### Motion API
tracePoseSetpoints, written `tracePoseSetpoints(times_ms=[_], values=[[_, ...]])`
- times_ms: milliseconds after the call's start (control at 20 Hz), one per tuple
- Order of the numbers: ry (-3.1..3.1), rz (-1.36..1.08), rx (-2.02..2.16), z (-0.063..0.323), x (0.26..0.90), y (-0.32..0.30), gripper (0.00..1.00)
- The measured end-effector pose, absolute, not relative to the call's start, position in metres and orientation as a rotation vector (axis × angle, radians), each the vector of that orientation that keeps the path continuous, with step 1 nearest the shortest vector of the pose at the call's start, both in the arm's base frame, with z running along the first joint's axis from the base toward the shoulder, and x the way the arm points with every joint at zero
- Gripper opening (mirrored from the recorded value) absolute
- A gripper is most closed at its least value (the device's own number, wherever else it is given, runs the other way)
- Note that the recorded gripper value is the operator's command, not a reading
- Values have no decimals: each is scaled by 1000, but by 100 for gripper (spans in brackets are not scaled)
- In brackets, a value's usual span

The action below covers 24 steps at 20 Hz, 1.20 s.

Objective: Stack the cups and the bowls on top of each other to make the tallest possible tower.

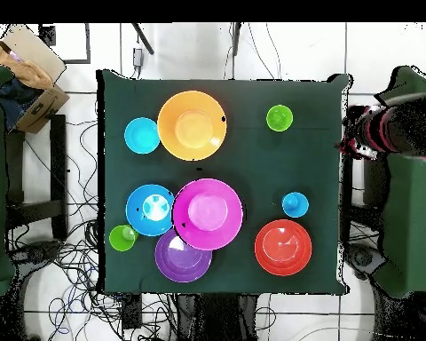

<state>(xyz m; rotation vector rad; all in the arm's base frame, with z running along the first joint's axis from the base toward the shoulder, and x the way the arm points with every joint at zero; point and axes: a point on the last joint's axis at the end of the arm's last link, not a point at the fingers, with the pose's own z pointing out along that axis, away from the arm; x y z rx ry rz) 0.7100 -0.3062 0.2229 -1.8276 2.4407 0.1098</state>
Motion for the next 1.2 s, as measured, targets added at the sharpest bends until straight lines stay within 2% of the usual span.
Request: tracePoseSetpoints(times_ms=[750, 1200], values=[[2344, 128, -1958, 226, 611, -233, 100], [2309, 96, -1998, 227, 585, -203, 100]])
